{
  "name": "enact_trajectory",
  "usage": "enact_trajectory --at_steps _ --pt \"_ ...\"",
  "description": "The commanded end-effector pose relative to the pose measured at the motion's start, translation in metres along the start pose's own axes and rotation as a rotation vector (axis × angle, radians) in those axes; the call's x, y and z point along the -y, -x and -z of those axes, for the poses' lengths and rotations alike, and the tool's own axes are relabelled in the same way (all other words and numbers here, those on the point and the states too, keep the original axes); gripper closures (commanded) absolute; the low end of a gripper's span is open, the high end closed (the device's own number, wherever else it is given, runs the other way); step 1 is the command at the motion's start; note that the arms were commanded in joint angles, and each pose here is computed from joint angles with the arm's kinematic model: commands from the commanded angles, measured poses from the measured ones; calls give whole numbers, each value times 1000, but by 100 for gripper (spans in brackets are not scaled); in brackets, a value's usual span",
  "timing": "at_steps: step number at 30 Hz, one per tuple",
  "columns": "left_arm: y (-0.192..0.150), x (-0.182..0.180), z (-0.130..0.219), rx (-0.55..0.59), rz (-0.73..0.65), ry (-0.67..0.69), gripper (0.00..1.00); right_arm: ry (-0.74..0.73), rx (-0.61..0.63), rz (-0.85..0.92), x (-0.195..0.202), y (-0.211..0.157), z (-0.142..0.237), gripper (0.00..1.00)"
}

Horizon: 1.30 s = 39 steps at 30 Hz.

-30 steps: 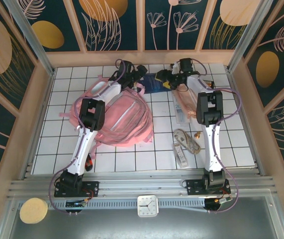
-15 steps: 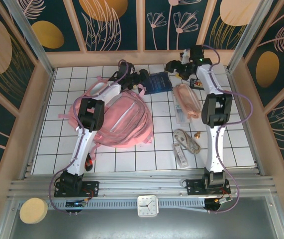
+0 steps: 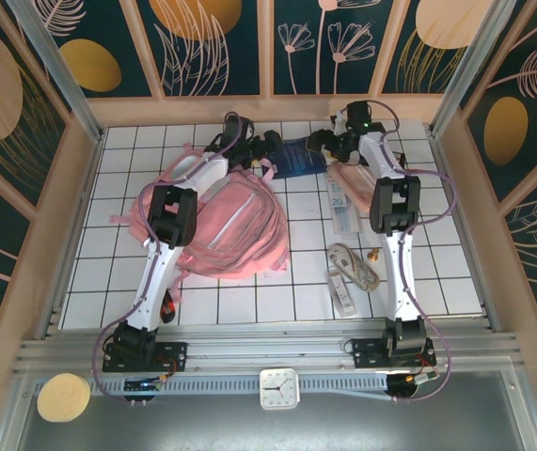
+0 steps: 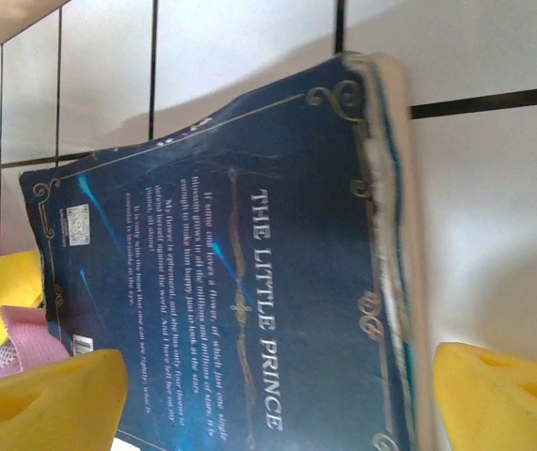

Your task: Pack books, pencil case, and school supplies into a backpack

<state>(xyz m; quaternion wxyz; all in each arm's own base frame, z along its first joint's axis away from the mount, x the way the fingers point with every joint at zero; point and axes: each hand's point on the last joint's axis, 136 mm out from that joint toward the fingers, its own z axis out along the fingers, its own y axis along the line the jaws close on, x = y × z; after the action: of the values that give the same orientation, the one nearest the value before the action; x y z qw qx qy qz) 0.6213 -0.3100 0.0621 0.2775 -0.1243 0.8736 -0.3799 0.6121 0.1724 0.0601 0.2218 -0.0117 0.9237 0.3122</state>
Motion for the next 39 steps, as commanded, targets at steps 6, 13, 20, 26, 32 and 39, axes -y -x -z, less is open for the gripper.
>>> enact_trajectory --at_steps 6,13,20,26,32,39 --pt "-31 -6 -15 -119 9 -46 1 96 -109 42 -24 -35 -34 16" --pt "-34 -1 -14 -128 -10 -72 1 159 -70 95 -55 -31 -18 43" --pt "-35 -6 -5 -132 -25 -55 1 148 19 123 -66 -20 14 72" --pt "-36 -13 3 -135 -34 -37 1 99 50 115 -65 -17 26 100" --pt "-35 -13 10 -145 -76 -22 1 96 61 115 -74 -17 45 100" --pt "-38 -10 25 -185 -187 -5 1 161 12 79 -97 -44 80 100"
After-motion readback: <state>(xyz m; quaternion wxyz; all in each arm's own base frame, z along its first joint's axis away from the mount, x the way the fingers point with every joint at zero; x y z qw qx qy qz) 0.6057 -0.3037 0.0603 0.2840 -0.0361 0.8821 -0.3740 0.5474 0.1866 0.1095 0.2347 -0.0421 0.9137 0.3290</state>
